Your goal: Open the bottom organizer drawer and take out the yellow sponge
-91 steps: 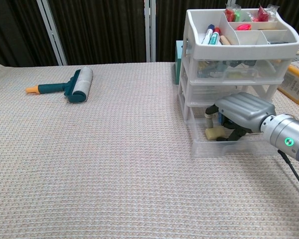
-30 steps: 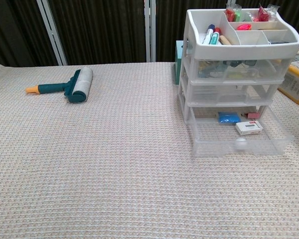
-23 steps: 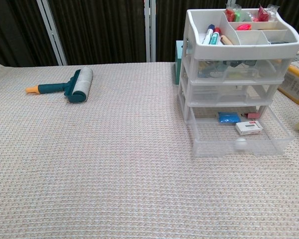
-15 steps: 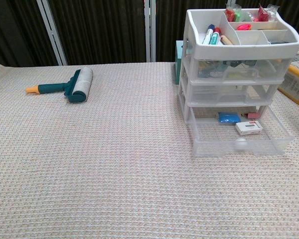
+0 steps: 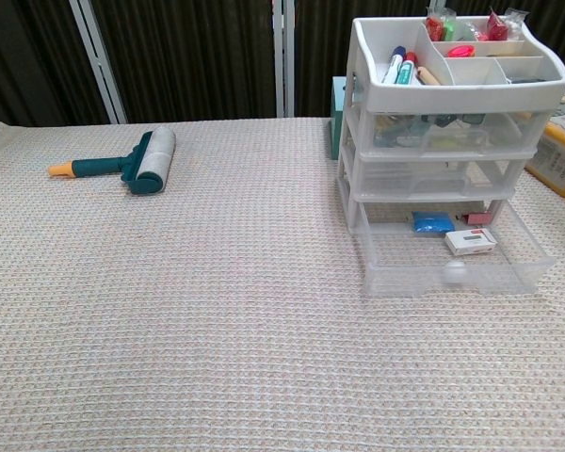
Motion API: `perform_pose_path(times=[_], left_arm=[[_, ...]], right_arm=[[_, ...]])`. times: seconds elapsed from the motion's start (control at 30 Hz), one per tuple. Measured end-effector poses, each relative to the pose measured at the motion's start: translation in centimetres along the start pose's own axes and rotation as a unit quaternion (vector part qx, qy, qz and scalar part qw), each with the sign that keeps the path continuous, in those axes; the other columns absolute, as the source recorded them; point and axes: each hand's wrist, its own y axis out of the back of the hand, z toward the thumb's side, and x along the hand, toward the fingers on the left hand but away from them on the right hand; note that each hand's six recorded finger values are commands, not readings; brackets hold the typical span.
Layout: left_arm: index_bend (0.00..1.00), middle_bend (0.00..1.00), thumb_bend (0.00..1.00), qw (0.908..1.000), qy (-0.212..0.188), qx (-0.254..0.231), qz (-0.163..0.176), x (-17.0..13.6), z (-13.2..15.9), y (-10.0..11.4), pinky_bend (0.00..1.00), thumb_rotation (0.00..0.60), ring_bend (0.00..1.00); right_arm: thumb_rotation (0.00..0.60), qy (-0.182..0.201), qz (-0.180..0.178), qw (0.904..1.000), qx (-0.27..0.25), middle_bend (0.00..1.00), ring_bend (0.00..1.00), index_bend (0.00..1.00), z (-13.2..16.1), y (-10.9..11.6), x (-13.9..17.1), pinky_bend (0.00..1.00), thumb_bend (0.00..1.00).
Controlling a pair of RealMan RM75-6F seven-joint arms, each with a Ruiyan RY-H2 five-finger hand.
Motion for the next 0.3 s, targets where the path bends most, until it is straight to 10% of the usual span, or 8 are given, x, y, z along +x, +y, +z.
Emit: perform_pose_path(times=[0.3], left_arm=[[0.0,0.0,0.07,0.9997,0.014,0.022,0.002,0.6,-0.6,-0.7,0.0,0.6,0.0]], right_arm=[[0.6,0.043,0.038,0.9984,-0.004,0.0,0.0,0.0,-0.8,1.9,3.0,0.0,0.03]])
